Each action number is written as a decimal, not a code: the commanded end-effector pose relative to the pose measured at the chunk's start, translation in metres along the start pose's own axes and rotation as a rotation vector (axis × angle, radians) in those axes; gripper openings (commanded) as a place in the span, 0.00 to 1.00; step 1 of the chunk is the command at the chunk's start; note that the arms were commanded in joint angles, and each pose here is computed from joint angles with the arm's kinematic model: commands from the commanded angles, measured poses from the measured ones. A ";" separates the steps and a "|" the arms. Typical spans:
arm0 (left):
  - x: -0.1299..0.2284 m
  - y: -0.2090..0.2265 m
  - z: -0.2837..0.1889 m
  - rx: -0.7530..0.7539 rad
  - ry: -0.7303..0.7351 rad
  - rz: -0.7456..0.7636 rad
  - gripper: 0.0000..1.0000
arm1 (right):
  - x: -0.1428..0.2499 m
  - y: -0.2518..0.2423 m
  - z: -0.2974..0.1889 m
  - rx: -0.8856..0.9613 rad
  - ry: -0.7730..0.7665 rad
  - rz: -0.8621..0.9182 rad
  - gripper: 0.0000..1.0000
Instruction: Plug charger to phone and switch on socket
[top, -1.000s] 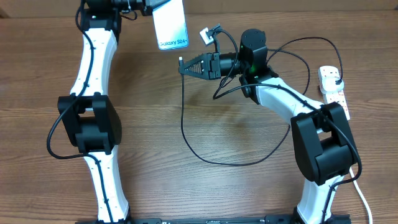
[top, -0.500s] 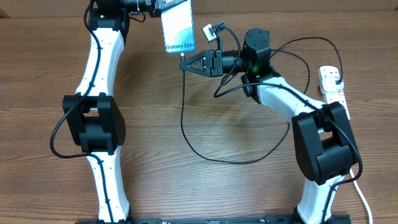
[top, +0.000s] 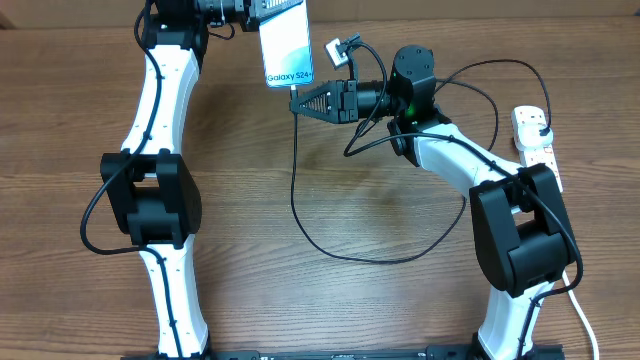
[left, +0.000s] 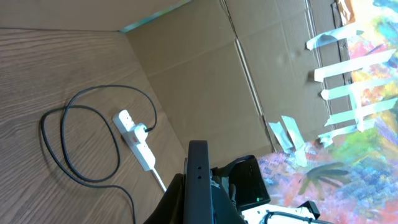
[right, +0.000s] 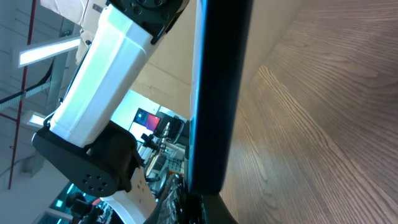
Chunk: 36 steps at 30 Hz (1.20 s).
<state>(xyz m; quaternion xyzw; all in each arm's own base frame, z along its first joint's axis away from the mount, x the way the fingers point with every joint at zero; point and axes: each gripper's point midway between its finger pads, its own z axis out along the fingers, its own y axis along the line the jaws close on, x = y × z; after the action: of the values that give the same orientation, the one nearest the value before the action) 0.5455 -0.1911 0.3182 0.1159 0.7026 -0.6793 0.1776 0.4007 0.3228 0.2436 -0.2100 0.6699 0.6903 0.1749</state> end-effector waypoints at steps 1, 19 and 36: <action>-0.005 -0.025 -0.002 0.001 -0.014 0.031 0.04 | -0.004 0.003 -0.001 -0.005 -0.001 -0.010 0.04; 0.001 -0.028 0.010 0.015 0.015 0.020 0.04 | -0.004 0.003 -0.001 -0.005 -0.001 -0.009 0.04; 0.008 -0.031 0.009 0.034 0.051 0.022 0.04 | -0.006 0.001 -0.005 0.001 -0.009 -0.006 0.04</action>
<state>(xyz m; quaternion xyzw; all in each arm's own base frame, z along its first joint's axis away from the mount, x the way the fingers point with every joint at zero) 0.5430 -0.1993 0.3182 0.1126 0.7032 -0.6822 0.1658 0.3995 0.3227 0.2435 -0.2125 0.6693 0.6908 0.1724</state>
